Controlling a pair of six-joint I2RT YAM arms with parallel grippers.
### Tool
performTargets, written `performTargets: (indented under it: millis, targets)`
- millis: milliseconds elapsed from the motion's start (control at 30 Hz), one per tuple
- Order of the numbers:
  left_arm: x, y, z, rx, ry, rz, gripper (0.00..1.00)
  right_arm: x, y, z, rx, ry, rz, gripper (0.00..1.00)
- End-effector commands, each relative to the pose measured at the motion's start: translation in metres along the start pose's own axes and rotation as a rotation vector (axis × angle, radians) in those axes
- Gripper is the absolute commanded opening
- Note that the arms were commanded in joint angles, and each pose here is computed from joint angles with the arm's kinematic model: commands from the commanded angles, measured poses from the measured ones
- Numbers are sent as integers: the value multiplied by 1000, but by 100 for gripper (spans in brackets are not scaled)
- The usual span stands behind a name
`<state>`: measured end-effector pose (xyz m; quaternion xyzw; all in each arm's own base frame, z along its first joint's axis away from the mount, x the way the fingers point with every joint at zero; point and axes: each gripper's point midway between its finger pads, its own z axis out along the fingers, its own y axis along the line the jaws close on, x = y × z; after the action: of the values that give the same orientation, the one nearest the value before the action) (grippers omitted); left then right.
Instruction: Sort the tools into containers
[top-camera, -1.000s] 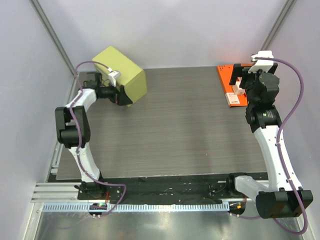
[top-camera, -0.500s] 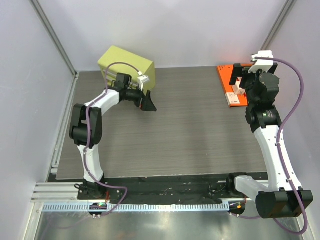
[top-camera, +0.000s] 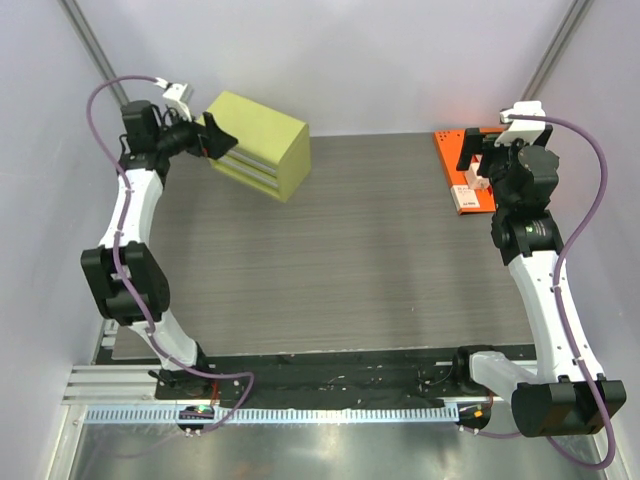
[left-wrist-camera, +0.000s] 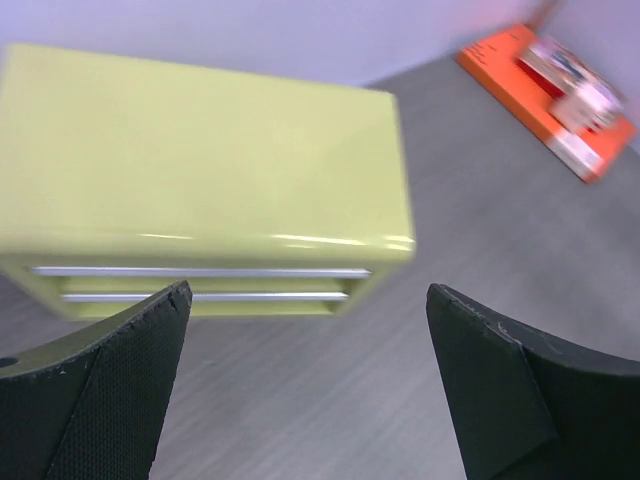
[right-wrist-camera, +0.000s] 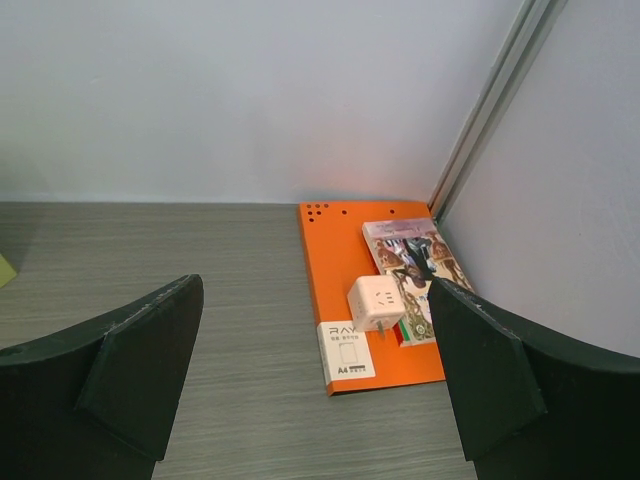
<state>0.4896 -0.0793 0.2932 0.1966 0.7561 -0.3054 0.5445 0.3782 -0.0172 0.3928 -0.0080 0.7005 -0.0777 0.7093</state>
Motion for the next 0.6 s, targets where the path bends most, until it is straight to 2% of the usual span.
performTargets:
  millis: [0,100,133,200,233,267,333,567]
  targets:
    - [-13,69,10,-230,-57,-26,100,-23,0,-3,-10,-70,15,100]
    - [-25,107,16,-325,-110,-32,100,-21,1,-1,-13,-65,14,99]
    - [-11,124,28,-333,-102,-59,100,-22,1,-1,-16,-66,14,100]
    - [-23,142,35,-362,-132,-53,100,-19,4,-1,-26,-60,12,100]
    - [0,160,48,-376,-100,-96,100,-19,2,-1,-22,-59,10,100]
    - [-12,166,50,-384,-126,-88,100,-20,2,-2,-21,-64,9,100]
    - [-7,186,58,-409,-129,-105,100,-19,1,-2,-18,-61,6,100]
    - [-23,214,53,-453,-183,-69,100,-9,0,5,-17,-33,-2,99]
